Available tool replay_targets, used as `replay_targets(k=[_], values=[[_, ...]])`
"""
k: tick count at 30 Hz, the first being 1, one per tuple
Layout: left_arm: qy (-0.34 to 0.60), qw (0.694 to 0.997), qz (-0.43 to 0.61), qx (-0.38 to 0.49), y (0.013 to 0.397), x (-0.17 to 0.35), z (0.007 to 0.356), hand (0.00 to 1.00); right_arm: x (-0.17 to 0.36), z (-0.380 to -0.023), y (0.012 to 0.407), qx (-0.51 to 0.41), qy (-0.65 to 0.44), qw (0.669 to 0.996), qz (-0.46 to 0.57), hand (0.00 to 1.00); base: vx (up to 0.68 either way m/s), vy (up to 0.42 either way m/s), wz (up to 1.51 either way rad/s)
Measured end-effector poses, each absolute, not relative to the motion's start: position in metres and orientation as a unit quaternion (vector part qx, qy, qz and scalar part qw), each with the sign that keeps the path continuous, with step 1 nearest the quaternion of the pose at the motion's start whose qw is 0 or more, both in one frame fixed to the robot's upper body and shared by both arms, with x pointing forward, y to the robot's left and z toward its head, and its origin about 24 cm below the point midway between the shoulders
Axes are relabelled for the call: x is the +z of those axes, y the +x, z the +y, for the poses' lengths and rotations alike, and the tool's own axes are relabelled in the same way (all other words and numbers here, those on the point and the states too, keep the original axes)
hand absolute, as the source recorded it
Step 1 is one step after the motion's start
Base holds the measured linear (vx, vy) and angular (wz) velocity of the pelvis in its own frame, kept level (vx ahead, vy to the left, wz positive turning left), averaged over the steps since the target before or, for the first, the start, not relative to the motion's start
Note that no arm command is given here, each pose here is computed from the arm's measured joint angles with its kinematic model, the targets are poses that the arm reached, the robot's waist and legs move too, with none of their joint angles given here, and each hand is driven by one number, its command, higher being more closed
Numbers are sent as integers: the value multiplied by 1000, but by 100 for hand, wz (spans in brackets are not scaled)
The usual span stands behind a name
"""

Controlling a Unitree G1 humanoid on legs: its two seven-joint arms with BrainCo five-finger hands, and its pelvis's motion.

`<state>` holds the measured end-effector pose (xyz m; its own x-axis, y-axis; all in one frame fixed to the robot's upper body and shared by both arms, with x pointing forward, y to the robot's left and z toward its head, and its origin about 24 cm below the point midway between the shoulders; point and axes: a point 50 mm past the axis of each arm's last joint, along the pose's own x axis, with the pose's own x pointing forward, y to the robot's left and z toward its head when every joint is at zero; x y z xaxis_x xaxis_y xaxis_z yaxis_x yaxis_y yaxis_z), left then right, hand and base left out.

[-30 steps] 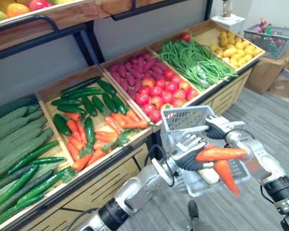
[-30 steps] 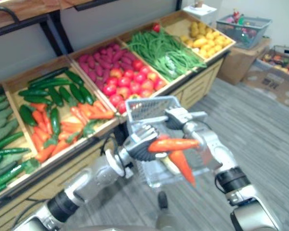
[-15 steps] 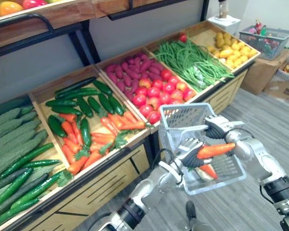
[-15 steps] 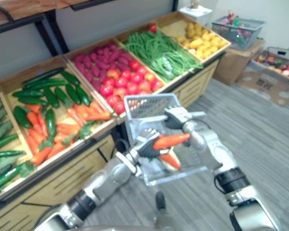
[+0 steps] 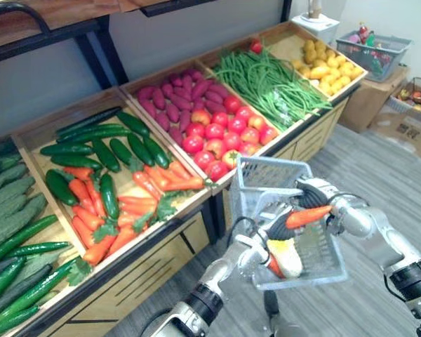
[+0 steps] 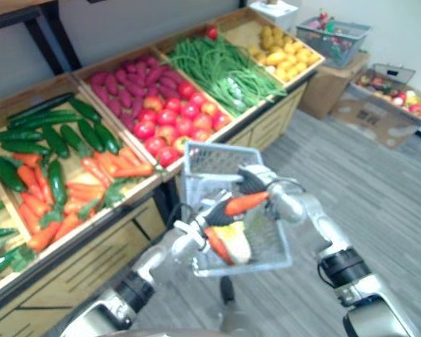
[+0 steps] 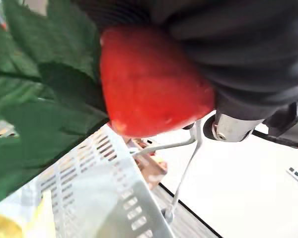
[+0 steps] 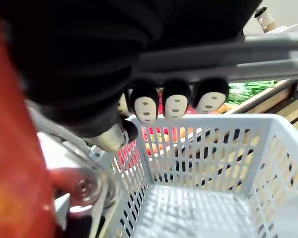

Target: Pick vegetable in the basket

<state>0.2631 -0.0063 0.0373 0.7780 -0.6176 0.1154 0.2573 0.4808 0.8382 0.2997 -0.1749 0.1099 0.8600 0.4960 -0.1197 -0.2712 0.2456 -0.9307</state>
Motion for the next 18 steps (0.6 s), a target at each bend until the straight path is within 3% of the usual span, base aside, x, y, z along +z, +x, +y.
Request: replay_targets(k=[2,3,7,12,18], values=[[439,834,-206,-263,263,37,-7,100,109,-176,298,252,-568,778,-97,100,-39,-37,-1],[440,833,-208,-263,264,38,-7,0,110,-177,298,253,-569,777,-97,100,-44,-40,-5],[449,828,-202,-269,269,36,-8,0,114,-175,296,257,-570,773,-104,100,-50,-46,-6],[494,837,-71,-223,290,11,22,0,119,-149,281,313,-560,751,-157,100,-52,-54,-3],[502,833,-60,-225,291,9,26,0,119,-149,281,317,-553,755,-155,100,-14,-15,0]])
